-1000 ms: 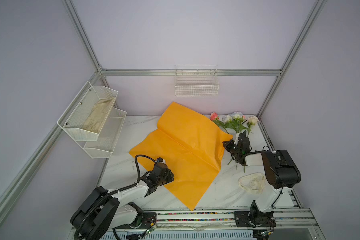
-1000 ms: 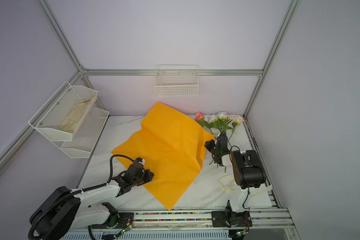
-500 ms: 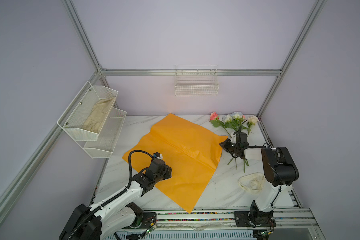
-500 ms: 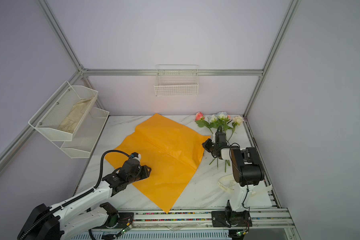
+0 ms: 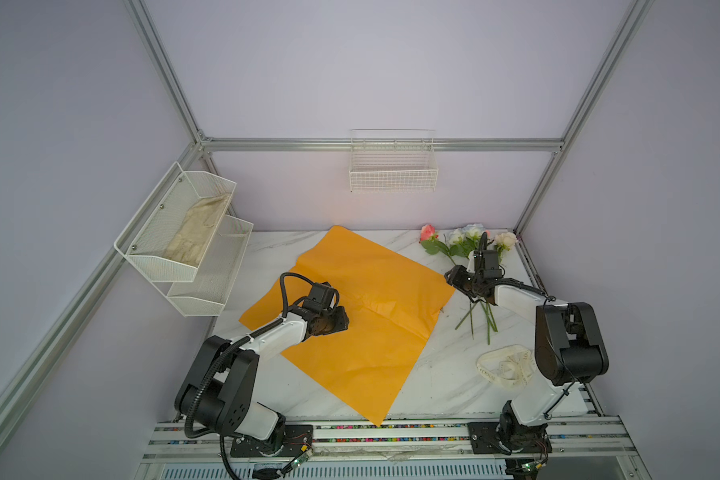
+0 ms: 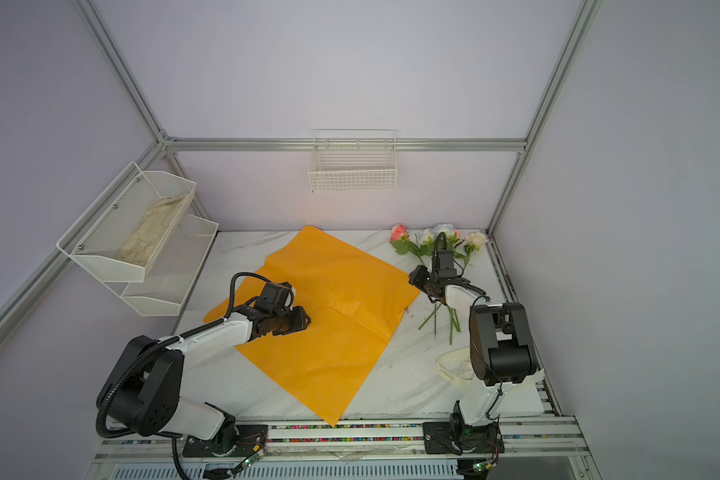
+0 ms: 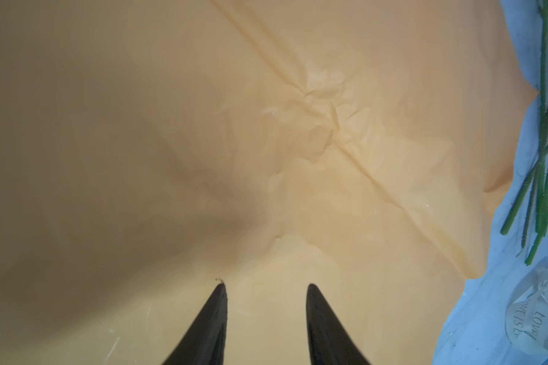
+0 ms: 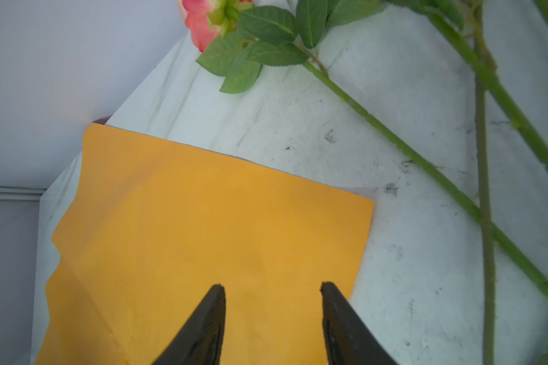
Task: Tie the bouquet of fake flowers
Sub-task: 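Smooth the yellow paper with the left gripper while the right gripper reaches the rose stems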
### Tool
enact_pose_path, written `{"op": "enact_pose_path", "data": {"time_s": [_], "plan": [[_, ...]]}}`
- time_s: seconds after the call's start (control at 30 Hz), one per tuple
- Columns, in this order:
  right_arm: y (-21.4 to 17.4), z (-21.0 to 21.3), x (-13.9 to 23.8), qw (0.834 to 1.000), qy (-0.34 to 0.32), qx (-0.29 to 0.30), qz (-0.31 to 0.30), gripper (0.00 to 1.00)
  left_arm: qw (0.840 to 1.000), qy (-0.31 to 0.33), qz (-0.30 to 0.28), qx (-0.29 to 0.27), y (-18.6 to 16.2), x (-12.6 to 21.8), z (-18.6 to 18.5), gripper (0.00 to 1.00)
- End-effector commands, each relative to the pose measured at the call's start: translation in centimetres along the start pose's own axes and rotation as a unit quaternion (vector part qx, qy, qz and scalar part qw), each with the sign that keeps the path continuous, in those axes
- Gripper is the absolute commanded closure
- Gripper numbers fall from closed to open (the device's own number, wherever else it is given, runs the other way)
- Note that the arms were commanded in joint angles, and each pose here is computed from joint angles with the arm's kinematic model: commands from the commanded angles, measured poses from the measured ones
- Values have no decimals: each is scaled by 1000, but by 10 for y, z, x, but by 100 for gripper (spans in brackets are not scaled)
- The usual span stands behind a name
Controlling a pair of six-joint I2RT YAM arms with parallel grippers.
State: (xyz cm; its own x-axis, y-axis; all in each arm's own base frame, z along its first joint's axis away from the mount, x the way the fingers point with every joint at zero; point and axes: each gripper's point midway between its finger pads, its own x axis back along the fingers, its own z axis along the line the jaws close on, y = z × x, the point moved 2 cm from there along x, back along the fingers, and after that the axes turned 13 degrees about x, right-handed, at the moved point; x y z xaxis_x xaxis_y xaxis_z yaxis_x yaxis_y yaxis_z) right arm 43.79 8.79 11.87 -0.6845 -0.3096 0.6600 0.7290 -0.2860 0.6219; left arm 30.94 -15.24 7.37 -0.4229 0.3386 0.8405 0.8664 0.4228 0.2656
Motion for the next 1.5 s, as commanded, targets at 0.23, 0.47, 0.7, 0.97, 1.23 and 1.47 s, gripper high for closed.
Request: {"op": "enact_pose_path", "data": {"time_s": [0.23,0.47,0.7,0.97,1.23,1.47], "plan": [[-91,137,-22,977,167,85,102,64,999,-44,13,3,4,-1,-13,59],[-131,104,-50,981,86,86,154,73,997,-54,48,17,-13,-13,-7,59],[-148,61,-42,982,39,63,173,78,994,-79,76,28,-24,-24,-9,60],[-157,49,-29,985,19,24,167,84,993,-79,82,27,-18,-34,-15,60],[-131,77,-13,987,80,35,133,68,995,-81,61,17,-9,-19,-22,60],[-24,7,21,999,-17,-7,29,63,994,-109,-9,-10,13,26,-42,35]]}}
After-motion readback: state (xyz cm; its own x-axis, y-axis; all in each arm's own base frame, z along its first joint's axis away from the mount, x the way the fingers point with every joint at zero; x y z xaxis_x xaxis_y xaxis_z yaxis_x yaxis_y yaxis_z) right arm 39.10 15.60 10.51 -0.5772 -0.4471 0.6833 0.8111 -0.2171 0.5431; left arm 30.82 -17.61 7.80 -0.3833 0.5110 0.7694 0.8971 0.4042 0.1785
